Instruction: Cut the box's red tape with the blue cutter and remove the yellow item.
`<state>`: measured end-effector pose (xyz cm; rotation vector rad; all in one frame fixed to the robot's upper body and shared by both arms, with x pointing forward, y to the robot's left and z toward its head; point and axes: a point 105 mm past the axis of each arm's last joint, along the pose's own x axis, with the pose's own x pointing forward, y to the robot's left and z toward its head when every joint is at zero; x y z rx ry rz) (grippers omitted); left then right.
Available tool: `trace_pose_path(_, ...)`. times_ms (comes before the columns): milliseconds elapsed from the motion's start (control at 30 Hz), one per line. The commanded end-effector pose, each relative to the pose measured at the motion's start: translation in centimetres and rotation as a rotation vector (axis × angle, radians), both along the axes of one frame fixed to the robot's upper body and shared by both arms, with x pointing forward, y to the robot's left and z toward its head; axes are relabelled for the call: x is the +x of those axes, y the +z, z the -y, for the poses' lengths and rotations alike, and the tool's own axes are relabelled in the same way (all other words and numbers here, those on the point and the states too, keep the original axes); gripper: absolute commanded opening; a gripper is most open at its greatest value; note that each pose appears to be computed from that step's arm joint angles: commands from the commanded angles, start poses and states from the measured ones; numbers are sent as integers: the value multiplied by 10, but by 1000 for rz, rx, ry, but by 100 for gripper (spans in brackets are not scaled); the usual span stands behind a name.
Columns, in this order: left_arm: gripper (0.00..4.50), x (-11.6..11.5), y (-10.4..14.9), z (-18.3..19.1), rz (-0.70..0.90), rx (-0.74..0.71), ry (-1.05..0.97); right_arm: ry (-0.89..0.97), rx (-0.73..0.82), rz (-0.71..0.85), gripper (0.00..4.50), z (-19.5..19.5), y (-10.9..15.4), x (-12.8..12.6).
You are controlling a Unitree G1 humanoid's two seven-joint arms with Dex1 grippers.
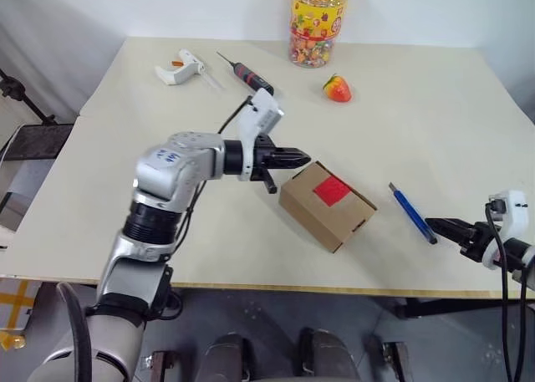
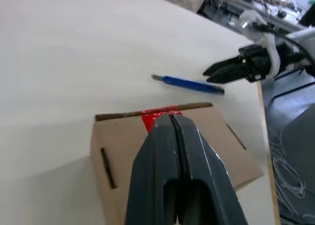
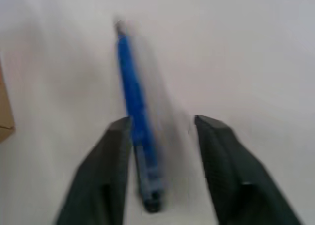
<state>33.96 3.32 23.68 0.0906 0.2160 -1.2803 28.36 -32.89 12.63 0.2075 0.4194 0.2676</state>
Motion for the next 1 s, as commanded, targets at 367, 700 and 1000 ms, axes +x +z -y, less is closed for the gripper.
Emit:
trace_pose_path(367, 0, -59, -50, -17, -188, 124, -106, 186, -370, 181, 431, -41, 76, 55)
trace_pose_path(700, 0, -39, -88, -1, -164, 106, 64, 475, -531, 122, 107, -100, 55, 108)
trace_pose_path(1000, 0, 0, -100, -2, -53, 108, 241, 860, -538, 74, 2, -161, 43, 71)
